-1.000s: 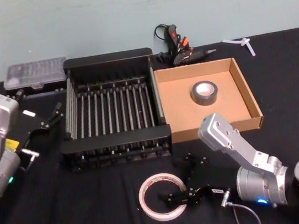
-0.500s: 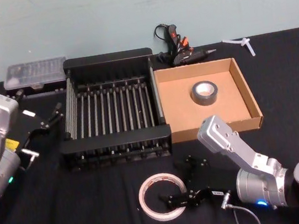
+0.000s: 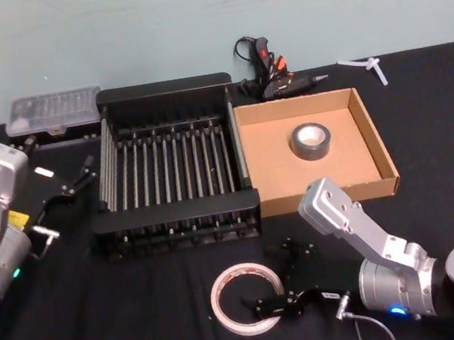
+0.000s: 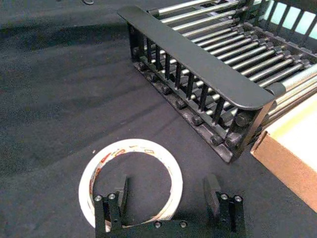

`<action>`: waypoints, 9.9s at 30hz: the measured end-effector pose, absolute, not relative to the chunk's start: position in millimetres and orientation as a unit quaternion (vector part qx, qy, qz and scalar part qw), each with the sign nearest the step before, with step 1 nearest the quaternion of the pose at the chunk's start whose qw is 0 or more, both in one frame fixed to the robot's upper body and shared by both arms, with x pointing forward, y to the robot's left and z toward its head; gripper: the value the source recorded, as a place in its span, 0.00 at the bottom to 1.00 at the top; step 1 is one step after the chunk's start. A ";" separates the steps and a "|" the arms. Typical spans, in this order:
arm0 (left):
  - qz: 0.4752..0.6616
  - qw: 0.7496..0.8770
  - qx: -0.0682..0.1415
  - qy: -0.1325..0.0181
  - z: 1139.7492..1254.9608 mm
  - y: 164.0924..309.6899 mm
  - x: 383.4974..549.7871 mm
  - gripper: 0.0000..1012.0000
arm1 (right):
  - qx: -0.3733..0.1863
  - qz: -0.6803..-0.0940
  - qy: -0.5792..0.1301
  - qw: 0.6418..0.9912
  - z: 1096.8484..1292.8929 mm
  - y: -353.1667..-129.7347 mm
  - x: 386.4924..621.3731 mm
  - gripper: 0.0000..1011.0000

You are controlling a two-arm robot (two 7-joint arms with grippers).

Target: Pick up the white tape and place it into the black box , Pick up the silver tape and place it into the brown box.

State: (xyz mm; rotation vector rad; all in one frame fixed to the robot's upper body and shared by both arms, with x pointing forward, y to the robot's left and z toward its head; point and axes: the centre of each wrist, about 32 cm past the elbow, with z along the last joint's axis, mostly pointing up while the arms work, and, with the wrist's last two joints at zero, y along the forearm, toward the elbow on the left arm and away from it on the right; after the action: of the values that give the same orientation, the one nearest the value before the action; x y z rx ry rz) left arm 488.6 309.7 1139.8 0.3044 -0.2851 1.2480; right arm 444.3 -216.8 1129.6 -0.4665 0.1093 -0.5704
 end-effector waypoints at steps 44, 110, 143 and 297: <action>0.580 0.791 0.142 -0.132 1139.8 309.7 488.6 0.99 | -0.226 -0.278 0.054 0.932 1130.0 -216.9 444.4 0.16; 0.580 0.791 0.141 -0.132 1139.8 309.7 488.6 0.99 | -0.116 -0.340 0.000 0.933 1207.3 -210.5 498.5 0.09; 0.580 0.791 0.141 -0.132 1139.8 309.7 488.6 0.99 | -0.128 -0.428 -0.005 0.895 1177.9 -140.8 581.7 0.09; 0.580 0.791 0.142 -0.132 1139.8 309.7 488.6 0.99 | -0.098 -0.548 0.009 0.830 1169.1 -286.2 522.6 0.99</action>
State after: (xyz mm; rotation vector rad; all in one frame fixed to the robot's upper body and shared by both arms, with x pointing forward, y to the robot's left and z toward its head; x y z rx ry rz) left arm 488.6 309.7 1139.8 0.3045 -0.2850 1.2479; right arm 522.6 -286.2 1169.1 -0.2082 0.0198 -1.1632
